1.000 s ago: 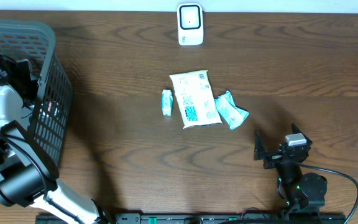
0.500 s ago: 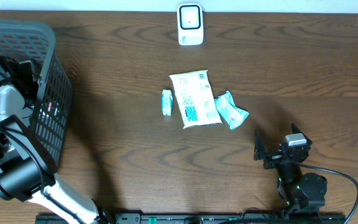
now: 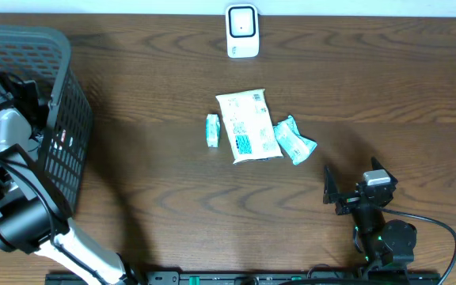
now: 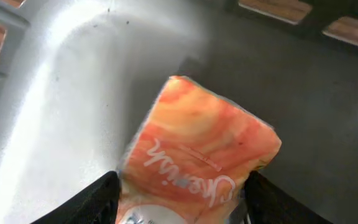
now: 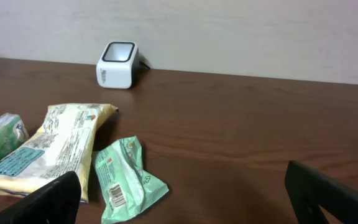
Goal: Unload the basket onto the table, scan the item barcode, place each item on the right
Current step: 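Grasp the orange Kleenex tissue pack in the basket with the left gripper, then lift the orange tissue pack out and drop it on the table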
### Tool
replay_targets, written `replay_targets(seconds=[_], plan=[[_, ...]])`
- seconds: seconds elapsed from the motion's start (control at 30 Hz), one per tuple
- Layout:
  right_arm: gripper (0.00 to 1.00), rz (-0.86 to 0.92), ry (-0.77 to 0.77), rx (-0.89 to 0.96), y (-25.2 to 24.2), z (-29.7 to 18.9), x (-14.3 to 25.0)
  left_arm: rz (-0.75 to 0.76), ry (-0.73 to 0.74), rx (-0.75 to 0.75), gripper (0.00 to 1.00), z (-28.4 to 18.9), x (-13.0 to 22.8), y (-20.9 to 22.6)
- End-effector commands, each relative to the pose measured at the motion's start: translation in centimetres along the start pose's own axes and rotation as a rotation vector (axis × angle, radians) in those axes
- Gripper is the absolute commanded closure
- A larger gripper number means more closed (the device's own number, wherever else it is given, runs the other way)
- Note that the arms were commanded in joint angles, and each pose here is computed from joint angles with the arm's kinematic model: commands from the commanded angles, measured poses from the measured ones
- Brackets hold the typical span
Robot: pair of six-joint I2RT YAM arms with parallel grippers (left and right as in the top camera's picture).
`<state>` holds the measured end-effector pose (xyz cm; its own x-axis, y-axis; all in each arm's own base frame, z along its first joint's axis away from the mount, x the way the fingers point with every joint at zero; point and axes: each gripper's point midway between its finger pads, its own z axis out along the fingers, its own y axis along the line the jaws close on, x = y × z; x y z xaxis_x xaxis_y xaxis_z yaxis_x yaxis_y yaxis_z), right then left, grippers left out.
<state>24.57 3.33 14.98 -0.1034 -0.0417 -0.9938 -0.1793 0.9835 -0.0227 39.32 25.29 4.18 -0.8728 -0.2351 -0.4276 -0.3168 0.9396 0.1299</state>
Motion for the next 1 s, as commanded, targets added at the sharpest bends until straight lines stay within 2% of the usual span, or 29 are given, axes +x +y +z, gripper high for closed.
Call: replay_targets(seconds=[0.0,0.1,0.17,0.23,0.37,0.67,0.97], plan=[[0.01,-0.013,0.000,-0.001,0.1,0.0,0.1,0.003,0.070,-0.010,0.37,2.1,2.0,0.1],[0.01,-0.012,0.000,-0.002,0.1,0.0,0.1,0.003,0.067,-0.012,0.38,2.1,1.9,0.1],[0.01,-0.013,0.000,-0.001,0.1,0.0,0.1,0.003,0.064,-0.013,0.44,2.1,1.8,0.2],[0.01,-0.013,0.000,-0.001,0.1,0.0,0.1,0.003,0.063,-0.013,0.55,2.1,1.8,0.2],[0.01,-0.013,0.000,-0.001,0.1,0.0,0.1,0.003,0.058,-0.017,0.65,1.9,1.6,0.3],[0.01,-0.012,0.000,-0.001,0.1,0.0,0.1,-0.028,-0.045,-0.046,0.68,-1.9,-1.1,1.1],[0.01,-0.013,0.000,-0.001,0.1,0.0,0.1,-0.142,-0.283,-0.093,0.69,-11.8,-5.7,2.5]])
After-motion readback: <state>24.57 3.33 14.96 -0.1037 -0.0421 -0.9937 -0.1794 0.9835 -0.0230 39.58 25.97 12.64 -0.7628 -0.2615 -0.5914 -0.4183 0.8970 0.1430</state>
